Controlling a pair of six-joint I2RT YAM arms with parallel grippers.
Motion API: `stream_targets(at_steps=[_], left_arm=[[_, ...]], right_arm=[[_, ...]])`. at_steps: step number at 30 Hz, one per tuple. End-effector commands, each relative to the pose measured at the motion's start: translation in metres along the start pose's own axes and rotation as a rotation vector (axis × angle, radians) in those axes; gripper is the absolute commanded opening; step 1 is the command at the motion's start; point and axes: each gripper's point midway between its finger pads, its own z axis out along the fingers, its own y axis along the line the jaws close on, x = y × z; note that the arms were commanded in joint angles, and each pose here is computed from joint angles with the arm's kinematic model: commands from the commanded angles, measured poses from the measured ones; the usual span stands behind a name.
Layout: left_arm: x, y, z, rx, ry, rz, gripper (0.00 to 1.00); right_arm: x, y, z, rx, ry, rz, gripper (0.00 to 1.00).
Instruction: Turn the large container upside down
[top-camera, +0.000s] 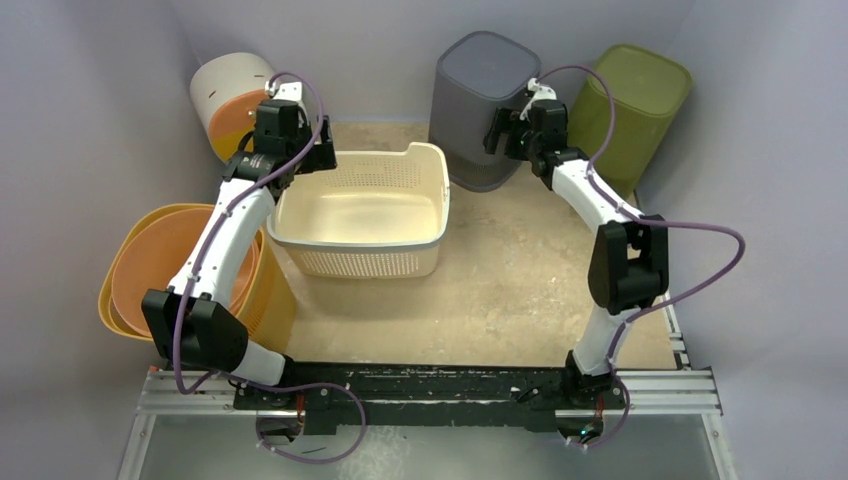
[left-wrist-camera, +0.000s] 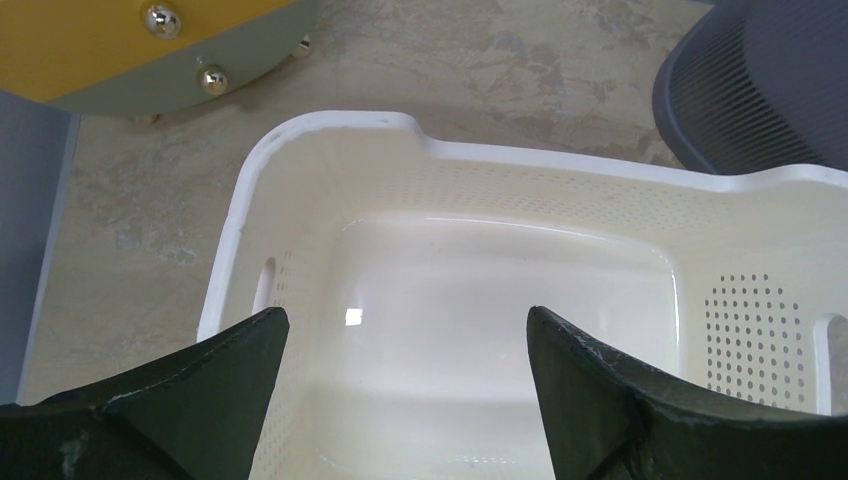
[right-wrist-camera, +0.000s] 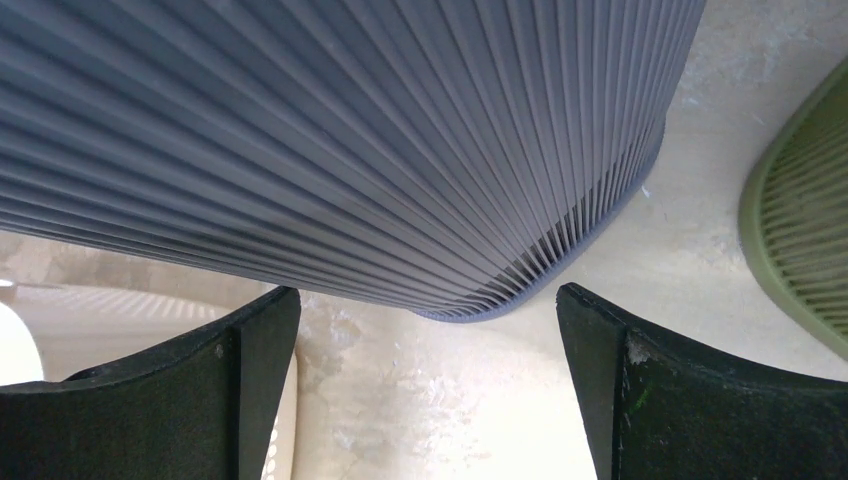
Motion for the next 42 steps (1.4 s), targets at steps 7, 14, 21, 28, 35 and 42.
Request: stream_targets(at_steps=[7, 14, 21, 28, 35, 42], left_arm=[[-0.002, -0.007, -0.001, 0.041, -0.021, 0.030, 0.86], [-0.005, -0.015, 0.000, 0.076, -0.027, 0.006, 0.86], [0.000, -0.017, 0.000, 0.085, -0.018, -0.024, 0.86], [-0.015, -0.024, -0.008, 0.110, -0.049, -0.081, 0.86], [-0.055, -0.030, -0.027, 0.123, -0.116, -0.119, 0.86], [-0.109, -0.034, -0.053, 0.130, -0.202, -0.151, 0.86]], right_arm=[[-0.047, 0.005, 0.024, 0.029, -0.139, -0.004, 1.00], [-0.050, 0.021, 0.002, 0.008, -0.104, -0.027, 1.00], [-0.030, 0.035, -0.068, -0.007, -0.071, -0.051, 1.00], [-0.006, 0.053, -0.135, -0.103, -0.016, -0.069, 1.00], [-0.024, 0.131, -0.192, -0.297, -0.041, -0.164, 1.00], [-0.006, 0.229, -0.187, -0.468, 0.032, -0.332, 1.00]])
